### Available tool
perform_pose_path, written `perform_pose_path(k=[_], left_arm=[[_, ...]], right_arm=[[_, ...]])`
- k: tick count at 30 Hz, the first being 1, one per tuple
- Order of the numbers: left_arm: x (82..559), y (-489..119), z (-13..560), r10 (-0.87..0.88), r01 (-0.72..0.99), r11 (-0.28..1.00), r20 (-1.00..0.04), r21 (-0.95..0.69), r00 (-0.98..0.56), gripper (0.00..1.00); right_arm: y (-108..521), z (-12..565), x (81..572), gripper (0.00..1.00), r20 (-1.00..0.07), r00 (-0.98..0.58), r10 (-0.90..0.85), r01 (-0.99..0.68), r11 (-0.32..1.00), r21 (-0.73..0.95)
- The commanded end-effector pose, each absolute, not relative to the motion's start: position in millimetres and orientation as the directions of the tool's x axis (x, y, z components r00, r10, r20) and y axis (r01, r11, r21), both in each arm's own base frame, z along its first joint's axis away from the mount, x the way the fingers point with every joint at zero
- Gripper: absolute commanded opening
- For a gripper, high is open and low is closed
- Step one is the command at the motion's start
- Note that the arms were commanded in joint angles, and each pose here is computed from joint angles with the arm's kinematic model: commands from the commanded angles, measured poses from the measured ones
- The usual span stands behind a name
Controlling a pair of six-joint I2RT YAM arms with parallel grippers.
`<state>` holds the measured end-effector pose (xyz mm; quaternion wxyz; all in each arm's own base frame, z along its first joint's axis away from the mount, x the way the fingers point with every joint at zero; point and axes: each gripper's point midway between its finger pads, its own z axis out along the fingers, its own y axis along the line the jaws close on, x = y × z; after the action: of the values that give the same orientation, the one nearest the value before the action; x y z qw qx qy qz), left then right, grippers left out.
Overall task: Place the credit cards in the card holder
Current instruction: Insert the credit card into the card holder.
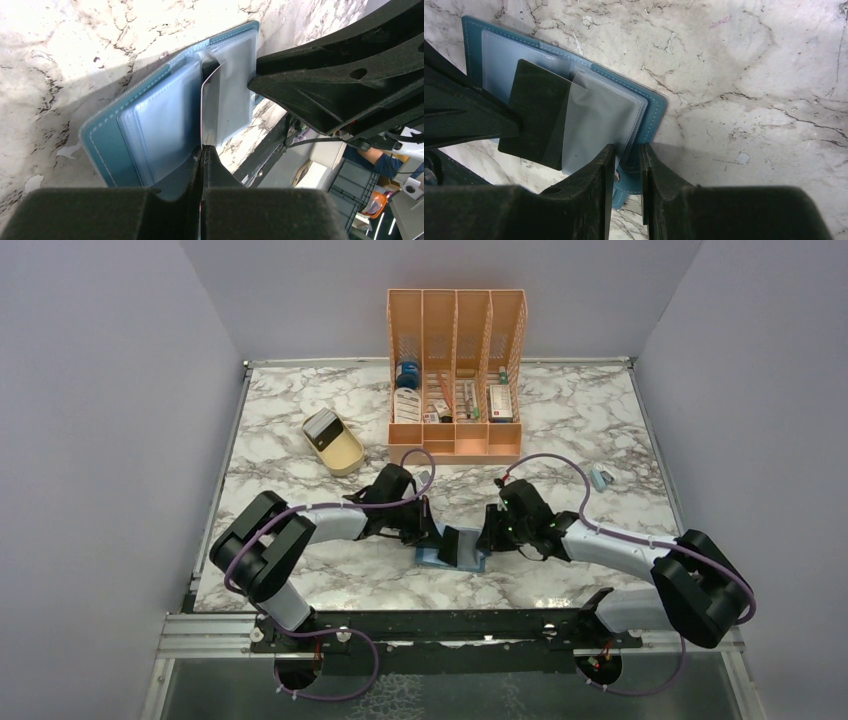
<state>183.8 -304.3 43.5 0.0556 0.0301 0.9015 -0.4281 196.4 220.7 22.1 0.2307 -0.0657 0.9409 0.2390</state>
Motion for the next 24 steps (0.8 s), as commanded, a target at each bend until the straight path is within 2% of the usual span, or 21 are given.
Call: perform_pose_path(k=[1,12,24], left_arm=[[182.2,-308.2,27.4,-0.017,0.085,0.656,-0.127,-0.75,-0.992,0.0],[185.8,-294.5,19.3,-0.116,0.034,0.7,-0.16,-0.713,-0.98,0.0],[189.1,-290.6,23.4,-0.182,0.002,0.69,-0.176,-0.724,-0.967,0.0]], right_arm=[[221.7,11.0,170.6,0.24,-0.375,-0.927,-0.018,-0.206,0.859,0.469],[217.6,8.5,166.4,0.23,-0.367,-0.93,0.006,-0.182,0.862,0.474],[214.3,9.8,163.4,0.23,-0.356,-0.93,0.086,-0.114,0.856,0.504]])
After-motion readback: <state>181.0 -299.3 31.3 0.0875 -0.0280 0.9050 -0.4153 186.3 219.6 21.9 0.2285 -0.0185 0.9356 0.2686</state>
